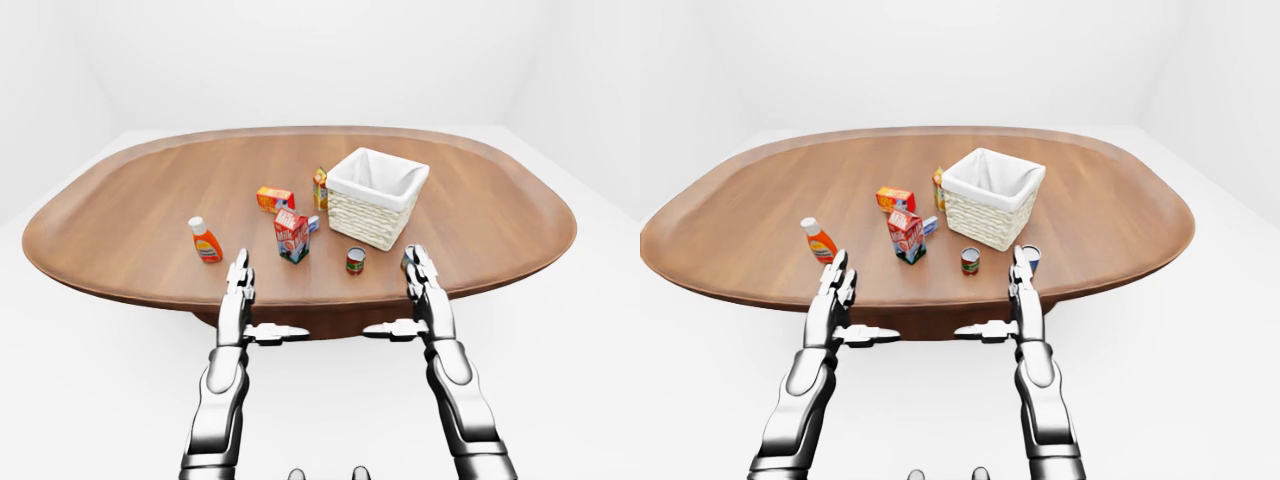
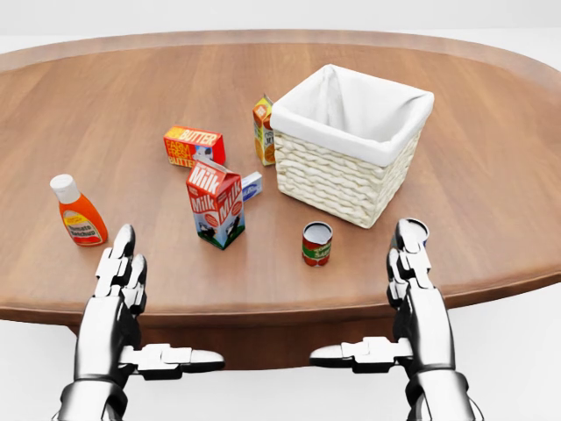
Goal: Pick up the tomato sauce, and put it in the basket.
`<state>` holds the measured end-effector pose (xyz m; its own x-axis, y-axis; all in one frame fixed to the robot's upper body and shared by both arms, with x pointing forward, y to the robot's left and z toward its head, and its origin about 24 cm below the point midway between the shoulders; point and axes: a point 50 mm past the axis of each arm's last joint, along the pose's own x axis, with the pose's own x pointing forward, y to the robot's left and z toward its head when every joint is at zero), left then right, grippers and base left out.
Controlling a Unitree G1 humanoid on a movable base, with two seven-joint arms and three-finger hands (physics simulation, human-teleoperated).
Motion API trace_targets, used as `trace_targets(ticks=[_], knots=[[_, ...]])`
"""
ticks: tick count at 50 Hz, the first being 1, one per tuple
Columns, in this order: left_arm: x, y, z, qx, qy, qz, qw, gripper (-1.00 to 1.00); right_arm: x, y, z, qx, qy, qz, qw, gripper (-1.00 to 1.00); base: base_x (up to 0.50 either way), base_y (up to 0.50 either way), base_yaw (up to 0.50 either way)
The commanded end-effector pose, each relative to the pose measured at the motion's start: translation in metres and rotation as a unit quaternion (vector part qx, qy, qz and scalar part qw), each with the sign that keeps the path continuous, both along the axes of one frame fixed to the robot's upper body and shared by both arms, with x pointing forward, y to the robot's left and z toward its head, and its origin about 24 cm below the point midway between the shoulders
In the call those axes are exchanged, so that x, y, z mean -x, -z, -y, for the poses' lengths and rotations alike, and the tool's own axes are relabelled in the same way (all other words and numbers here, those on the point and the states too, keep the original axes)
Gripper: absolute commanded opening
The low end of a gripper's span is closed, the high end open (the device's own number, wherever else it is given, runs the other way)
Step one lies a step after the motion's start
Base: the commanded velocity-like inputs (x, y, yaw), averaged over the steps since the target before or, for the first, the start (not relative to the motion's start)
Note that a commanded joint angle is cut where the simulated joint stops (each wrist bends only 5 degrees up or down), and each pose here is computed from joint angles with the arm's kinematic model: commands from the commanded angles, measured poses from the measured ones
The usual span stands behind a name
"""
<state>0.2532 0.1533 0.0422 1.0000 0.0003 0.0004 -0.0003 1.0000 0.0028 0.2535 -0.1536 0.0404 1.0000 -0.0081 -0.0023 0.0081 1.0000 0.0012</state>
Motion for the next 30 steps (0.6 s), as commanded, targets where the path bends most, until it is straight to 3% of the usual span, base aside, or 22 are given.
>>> trace_targets(ticks=[1,14,16,30], knots=[[0.002,-0.005,-0.008,-0.007,-0.001,0.001,1.0,1.0,0.003,0.002,0.009,-0.002,0.013,-0.002,1.0,1.0,0.0,0.0,0.0],[0.01,-0.027,-0.011,-0.02,0.0,0.033,0.999,1.0,-0.003,-0.009,0.009,0.004,0.01,0.015,1.0,1.0,0.0,0.0,0.0],[0.01,-0.03,-0.012,-0.02,0.0,0.039,0.999,1.0,0.005,-0.024,0.009,-0.004,0.012,0.026,1.0,1.0,0.0,0.0,0.0],[0.014,-0.041,-0.012,-0.022,0.003,0.064,0.998,1.0,0.004,-0.027,0.011,-0.004,0.011,0.031,0.999,1.0,0.0,0.0,0.0]])
